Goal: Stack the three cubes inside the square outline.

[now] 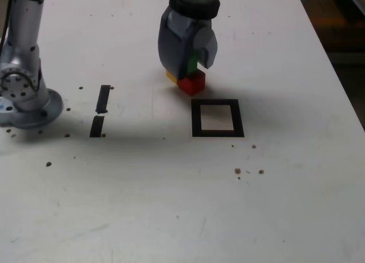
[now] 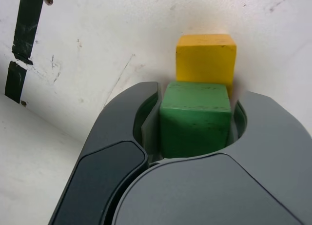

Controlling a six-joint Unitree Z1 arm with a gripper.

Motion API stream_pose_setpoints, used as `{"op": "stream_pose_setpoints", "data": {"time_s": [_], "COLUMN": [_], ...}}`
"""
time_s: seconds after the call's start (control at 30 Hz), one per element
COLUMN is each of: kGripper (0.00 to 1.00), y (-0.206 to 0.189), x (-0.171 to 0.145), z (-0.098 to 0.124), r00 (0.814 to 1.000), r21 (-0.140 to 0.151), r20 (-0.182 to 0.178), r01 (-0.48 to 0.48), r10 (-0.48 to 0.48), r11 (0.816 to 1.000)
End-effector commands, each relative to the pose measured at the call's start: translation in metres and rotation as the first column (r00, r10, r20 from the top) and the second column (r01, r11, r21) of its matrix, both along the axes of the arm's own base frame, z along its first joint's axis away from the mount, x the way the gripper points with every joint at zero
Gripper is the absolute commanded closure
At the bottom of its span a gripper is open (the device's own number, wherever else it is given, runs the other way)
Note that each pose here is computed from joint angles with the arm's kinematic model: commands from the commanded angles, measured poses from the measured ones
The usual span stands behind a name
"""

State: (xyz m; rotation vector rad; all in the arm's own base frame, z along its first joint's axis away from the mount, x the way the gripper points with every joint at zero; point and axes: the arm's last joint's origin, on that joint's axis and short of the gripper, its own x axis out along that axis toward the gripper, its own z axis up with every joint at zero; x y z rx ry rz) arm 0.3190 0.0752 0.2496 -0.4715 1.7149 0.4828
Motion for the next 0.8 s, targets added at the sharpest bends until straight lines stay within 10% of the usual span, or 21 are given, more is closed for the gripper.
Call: {"op": "stream_pose_setpoints", "data": {"time_s": [0.0, 0.27, 0.5, 0.77], "kGripper": [0.84, 0.87, 0.87, 0.87], "y": [-0.001, -0.021, -0.056, -0.073], "x": [0.001, 0.056, 0.116, 0.133], "z": [0.016, 0.044, 0.013, -0.003], "r00": [1.000, 0.964, 0.898, 0.870], "r21": [0.023, 0.057, 0.032, 0.031], "r20": [0.025, 0.090, 0.097, 0.099], "r01": [0.013, 0.247, 0.427, 0.482], "r10": [-0.014, -0.251, -0.428, -0.483], "r11": [1.000, 0.967, 0.904, 0.876]}}
